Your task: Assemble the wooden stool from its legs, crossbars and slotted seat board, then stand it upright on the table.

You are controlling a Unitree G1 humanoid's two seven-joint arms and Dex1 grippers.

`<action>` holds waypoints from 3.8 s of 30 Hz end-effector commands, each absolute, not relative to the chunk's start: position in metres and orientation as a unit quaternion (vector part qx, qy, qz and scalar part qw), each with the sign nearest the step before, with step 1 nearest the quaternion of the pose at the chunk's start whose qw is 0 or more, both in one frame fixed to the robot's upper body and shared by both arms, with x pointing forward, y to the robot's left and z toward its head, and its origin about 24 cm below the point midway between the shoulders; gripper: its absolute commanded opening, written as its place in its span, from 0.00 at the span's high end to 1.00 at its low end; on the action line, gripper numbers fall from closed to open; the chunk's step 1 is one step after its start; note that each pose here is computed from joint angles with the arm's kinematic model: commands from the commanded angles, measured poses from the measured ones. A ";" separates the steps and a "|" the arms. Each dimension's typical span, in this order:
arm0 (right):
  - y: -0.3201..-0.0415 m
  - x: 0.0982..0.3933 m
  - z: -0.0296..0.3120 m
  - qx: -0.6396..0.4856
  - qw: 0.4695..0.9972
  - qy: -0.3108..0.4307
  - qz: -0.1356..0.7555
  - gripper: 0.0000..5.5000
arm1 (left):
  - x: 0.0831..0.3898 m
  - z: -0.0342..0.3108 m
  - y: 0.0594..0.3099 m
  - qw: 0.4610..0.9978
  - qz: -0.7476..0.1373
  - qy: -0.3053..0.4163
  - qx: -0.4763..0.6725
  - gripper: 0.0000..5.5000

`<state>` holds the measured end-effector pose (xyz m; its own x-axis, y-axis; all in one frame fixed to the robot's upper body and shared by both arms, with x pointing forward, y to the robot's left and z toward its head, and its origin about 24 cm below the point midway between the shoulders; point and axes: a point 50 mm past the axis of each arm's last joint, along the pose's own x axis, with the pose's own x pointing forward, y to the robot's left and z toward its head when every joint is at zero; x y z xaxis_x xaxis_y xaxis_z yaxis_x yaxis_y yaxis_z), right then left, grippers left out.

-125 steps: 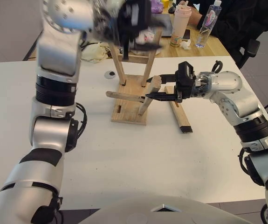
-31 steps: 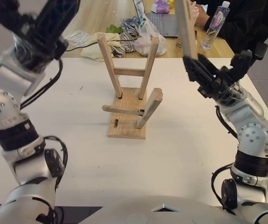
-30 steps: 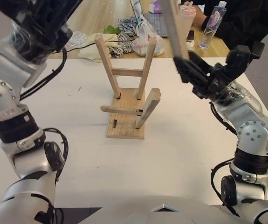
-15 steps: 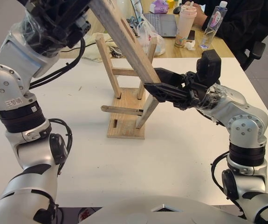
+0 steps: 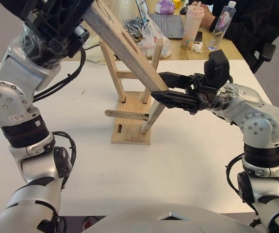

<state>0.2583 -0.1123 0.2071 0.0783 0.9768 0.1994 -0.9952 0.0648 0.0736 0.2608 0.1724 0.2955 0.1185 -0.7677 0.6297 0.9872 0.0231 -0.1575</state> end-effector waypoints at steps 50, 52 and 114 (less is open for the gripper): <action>-0.140 0.290 0.161 -0.012 0.718 0.100 0.688 0.59 | 0.298 0.127 0.267 0.853 -0.446 -0.024 -0.272 0.63; -0.139 0.289 0.161 -0.012 0.718 0.100 0.689 0.59 | 0.298 0.130 0.269 0.853 -0.450 -0.024 -0.264 0.63; -0.116 0.279 0.136 -0.076 0.695 0.112 0.707 0.62 | 0.291 0.140 0.178 0.607 -0.700 0.279 0.251 0.63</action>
<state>0.2864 -0.1342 0.1723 0.0531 0.9905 -0.1265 -0.9976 0.0471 -0.0498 0.2980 0.2046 0.1931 0.0428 -0.8366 -0.5462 0.9947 -0.0157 0.1020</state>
